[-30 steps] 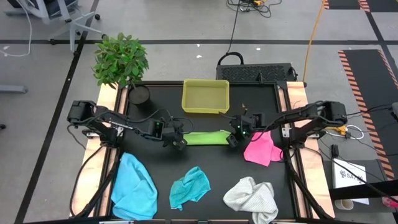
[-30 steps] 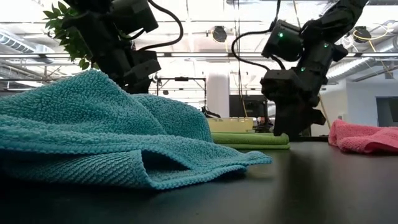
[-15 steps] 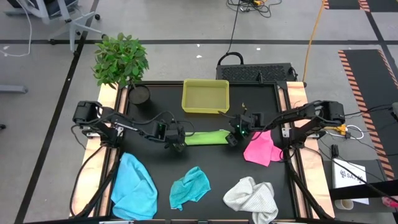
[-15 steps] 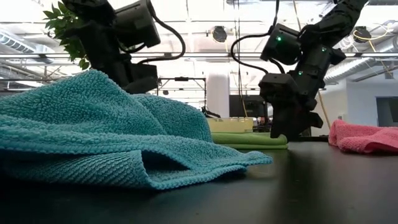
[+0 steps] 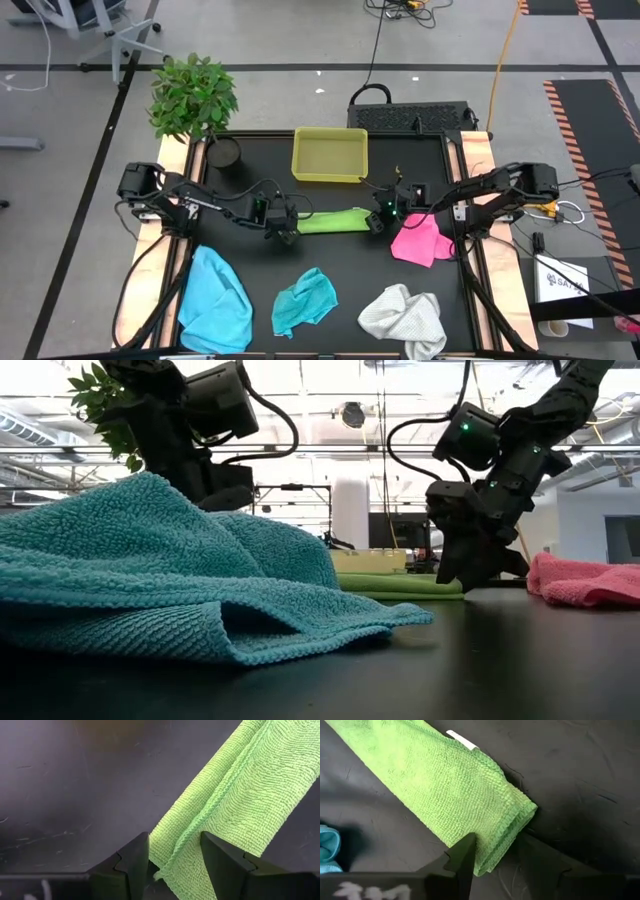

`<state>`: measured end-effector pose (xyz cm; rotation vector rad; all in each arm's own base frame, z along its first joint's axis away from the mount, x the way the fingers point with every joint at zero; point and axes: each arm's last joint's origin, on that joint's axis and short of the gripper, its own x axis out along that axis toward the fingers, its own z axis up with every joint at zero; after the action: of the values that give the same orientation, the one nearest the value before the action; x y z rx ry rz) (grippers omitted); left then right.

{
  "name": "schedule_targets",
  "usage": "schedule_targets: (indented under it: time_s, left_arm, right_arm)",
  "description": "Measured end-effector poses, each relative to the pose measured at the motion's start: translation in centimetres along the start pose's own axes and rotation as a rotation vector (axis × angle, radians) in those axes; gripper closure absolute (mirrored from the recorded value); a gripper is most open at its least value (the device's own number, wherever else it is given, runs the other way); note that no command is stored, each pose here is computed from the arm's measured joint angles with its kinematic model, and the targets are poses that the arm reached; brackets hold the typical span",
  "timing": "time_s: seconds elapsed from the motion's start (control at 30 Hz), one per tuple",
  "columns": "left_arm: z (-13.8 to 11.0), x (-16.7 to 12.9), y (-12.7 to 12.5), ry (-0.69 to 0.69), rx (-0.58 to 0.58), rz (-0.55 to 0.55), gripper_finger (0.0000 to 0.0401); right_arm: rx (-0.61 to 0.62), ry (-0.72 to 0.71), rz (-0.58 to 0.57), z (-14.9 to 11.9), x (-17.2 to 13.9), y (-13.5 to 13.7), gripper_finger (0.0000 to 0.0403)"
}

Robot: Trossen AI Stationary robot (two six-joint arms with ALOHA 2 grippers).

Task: Fold microfiber towels
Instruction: Fold the green microfiber cloth

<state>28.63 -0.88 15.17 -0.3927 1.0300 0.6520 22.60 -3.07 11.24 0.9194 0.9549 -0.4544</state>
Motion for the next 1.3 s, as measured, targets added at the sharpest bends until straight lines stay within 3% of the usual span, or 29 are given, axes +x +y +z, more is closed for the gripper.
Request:
schedule_targets:
  time_s: [0.43,0.77,1.3]
  left_arm:
    - [0.0,0.0,0.0,0.002,-0.005,-0.001,0.0220]
    - [-0.8,1.5,-0.4,0.085,0.015,-0.006,0.0220]
    - [-0.8,1.6,-0.4,0.078,0.039,0.000,0.0220]
  right_arm:
    - [-0.009,-0.011,0.011,0.0,0.1,-0.1,0.0395]
    - [-0.004,-0.012,0.022,0.0,0.2,0.0,0.0399]
    - [-0.009,-0.033,0.051,0.2,-0.3,0.3,0.0402]
